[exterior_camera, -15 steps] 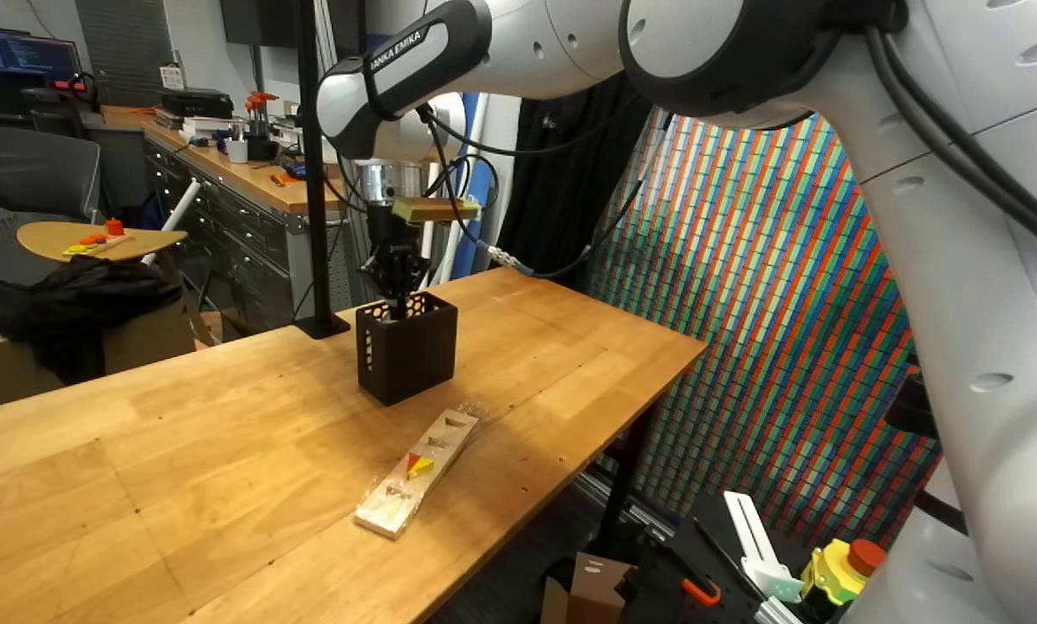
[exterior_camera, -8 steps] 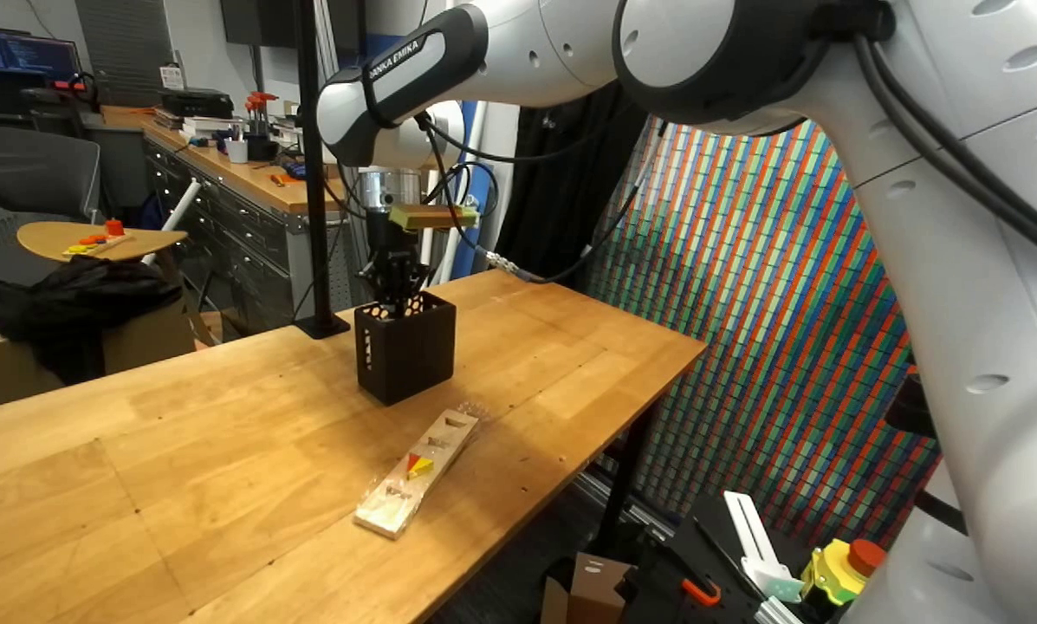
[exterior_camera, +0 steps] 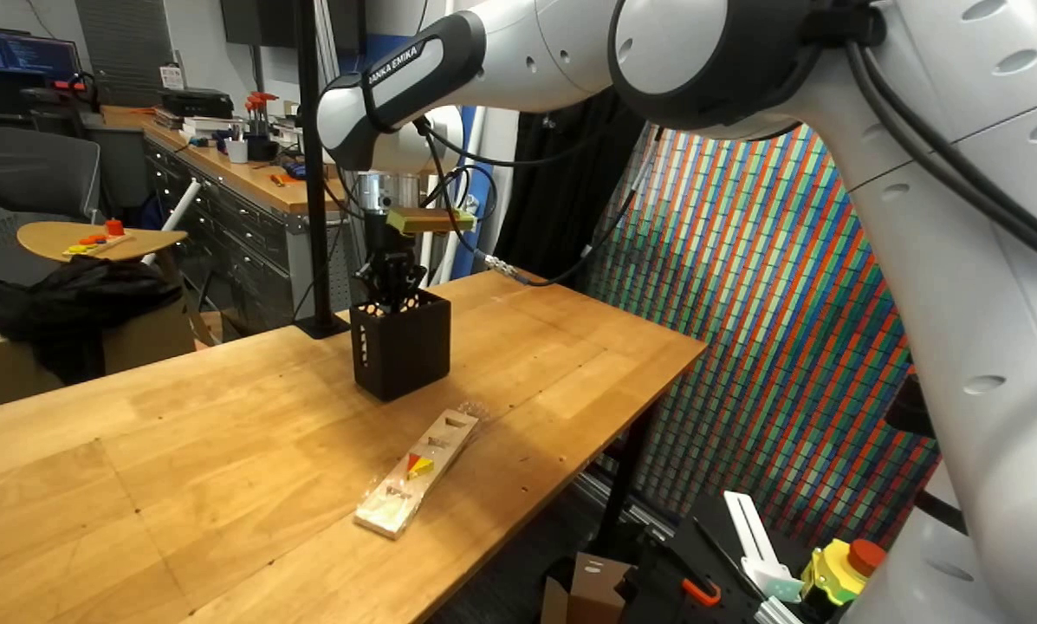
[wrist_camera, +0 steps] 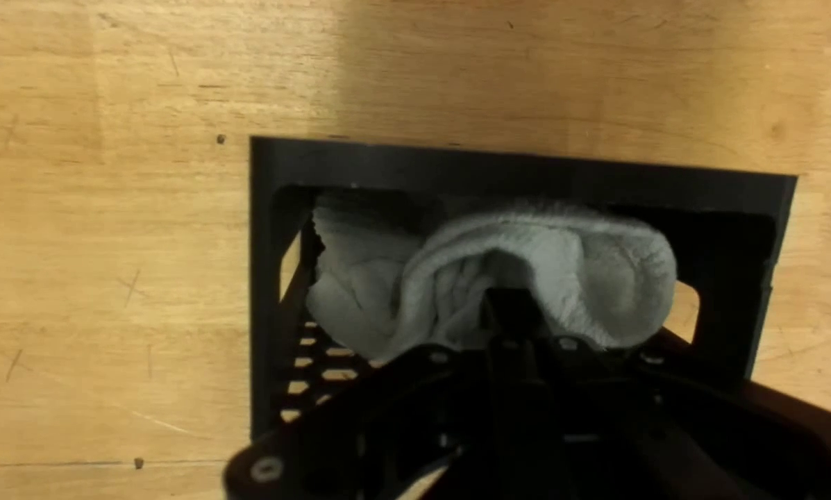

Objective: Put the white towel in the black box

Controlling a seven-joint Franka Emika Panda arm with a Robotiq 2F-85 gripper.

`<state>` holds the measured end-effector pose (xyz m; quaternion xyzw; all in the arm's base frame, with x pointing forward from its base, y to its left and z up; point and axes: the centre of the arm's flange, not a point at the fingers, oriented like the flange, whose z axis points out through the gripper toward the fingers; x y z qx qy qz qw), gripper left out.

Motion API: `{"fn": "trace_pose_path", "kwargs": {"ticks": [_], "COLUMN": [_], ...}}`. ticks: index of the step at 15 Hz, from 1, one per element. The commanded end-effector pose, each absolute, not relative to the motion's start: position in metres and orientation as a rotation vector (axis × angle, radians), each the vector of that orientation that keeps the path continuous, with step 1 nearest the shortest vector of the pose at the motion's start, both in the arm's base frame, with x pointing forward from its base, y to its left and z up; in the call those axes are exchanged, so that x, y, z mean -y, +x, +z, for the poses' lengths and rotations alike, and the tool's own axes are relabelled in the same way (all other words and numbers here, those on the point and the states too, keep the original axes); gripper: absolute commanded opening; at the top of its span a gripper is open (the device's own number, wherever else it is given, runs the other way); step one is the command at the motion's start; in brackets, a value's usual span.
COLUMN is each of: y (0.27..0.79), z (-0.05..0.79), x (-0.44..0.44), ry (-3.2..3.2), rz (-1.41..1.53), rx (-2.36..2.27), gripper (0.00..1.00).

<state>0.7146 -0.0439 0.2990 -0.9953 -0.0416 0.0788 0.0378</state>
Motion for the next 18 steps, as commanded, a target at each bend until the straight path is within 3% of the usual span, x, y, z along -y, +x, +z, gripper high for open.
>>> {"fn": "trace_pose_path", "kwargs": {"ticks": [1,18], "y": [0.705,0.688], "z": [0.308,0.264], "x": [0.044,0.050], "ry": [-3.052,-3.016], "rz": [0.197,0.198], "rx": [0.092,0.095], "gripper": [0.00,0.00]}}
